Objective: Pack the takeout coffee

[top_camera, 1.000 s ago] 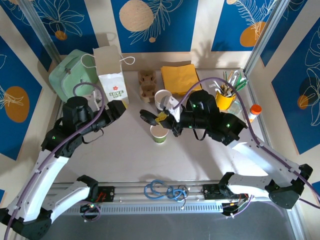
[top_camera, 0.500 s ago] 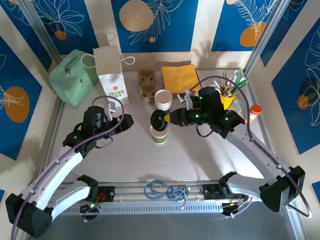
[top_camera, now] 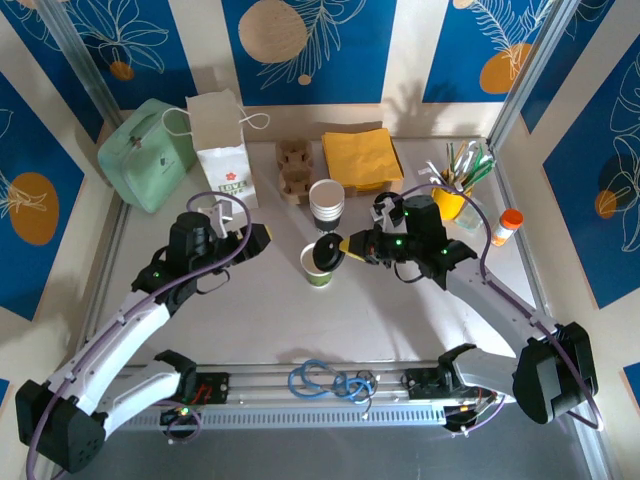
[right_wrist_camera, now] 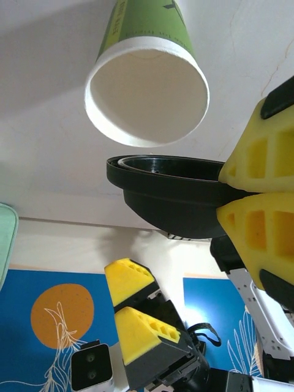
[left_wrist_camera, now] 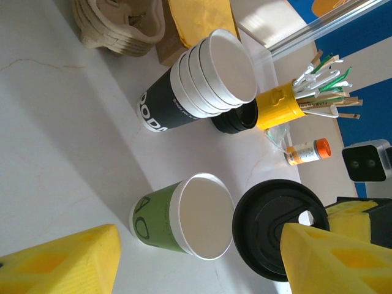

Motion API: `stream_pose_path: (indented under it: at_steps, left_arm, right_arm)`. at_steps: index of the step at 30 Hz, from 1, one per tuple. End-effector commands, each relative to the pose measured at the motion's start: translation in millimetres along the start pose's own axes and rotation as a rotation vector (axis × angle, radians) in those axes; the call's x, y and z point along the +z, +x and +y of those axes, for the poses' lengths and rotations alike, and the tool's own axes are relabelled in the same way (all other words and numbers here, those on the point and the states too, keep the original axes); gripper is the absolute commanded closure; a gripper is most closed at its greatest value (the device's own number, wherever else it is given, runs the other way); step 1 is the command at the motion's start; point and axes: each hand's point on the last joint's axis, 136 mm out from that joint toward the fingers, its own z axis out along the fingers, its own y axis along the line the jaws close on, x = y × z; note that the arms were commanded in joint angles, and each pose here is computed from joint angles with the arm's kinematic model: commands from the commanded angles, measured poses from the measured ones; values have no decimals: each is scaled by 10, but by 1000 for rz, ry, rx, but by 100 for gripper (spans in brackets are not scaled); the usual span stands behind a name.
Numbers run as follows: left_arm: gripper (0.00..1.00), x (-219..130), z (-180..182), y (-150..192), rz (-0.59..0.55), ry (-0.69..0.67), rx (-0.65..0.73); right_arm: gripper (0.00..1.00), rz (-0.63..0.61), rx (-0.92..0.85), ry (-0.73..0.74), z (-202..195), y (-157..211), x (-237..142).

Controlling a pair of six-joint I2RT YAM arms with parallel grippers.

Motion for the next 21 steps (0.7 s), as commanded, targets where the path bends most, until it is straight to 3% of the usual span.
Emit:
stream_pose_path:
  at_steps: [1, 21]
  left_arm:
    - [31, 33, -57, -5, 1, 40, -9]
    - [31, 28, 0, 24, -4, 28, -31]
  right_arm:
    - [100, -20, -17, -32, 42, -50, 0]
    - [98, 15, 33, 24, -366, -35, 191]
